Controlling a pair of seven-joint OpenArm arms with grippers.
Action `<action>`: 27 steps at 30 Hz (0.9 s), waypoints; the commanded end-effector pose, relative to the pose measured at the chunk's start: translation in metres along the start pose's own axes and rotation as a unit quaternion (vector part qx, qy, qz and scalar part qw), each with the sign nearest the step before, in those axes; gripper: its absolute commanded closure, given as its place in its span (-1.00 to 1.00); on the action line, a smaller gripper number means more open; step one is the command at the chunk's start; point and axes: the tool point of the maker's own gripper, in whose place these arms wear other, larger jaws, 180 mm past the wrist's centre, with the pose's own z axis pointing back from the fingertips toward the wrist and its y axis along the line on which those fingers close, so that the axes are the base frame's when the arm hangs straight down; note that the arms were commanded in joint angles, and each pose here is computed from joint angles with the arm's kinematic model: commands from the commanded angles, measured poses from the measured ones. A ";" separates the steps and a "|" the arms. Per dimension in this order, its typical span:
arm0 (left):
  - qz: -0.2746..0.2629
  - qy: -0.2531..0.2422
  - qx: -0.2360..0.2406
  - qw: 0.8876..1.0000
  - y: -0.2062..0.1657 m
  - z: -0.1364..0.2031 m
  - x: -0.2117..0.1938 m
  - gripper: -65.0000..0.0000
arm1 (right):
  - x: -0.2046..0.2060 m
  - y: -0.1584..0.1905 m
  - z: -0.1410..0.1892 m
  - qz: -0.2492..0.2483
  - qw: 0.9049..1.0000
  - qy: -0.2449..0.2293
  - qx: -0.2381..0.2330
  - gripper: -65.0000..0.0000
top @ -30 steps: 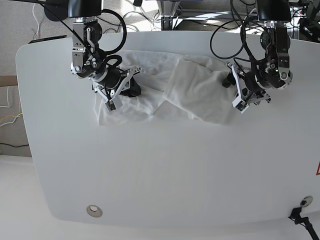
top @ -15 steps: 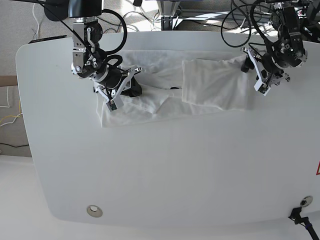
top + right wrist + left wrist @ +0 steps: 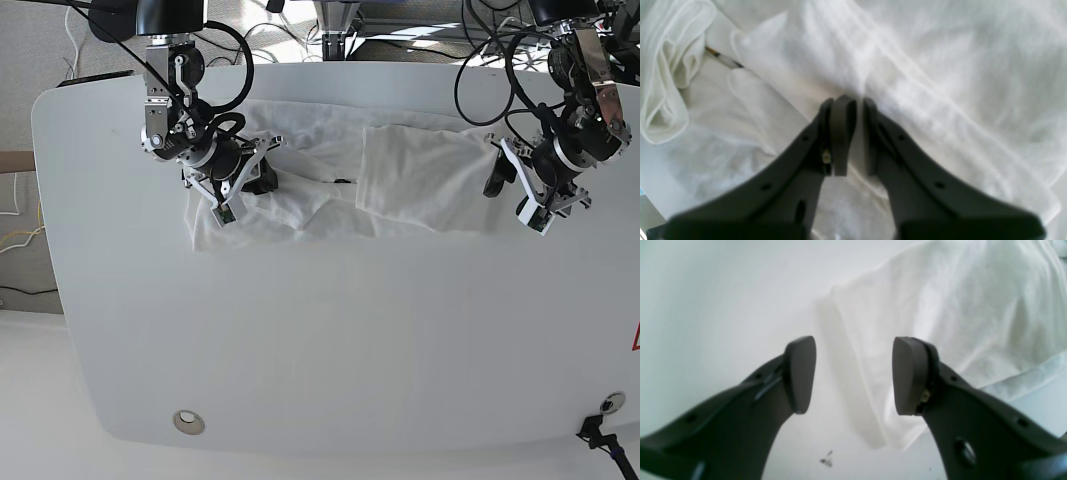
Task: Fold the T-shirt properly
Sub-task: 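Release the left gripper and reposition the right gripper on the shirt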
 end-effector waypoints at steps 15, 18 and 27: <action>0.003 0.067 -0.001 0.998 -0.012 -0.052 -0.030 1.00 | 0.048 0.008 0.022 0.040 0.997 -0.069 -0.008 0.73; 0.011 0.083 -0.019 0.996 -0.020 -0.065 -0.047 1.00 | 0.068 0.014 0.035 0.056 0.994 -0.098 -0.013 0.69; 0.021 0.099 -0.024 0.995 -0.023 -0.064 -0.063 1.00 | 0.077 -0.059 0.092 -0.115 0.968 -0.193 -0.112 -0.78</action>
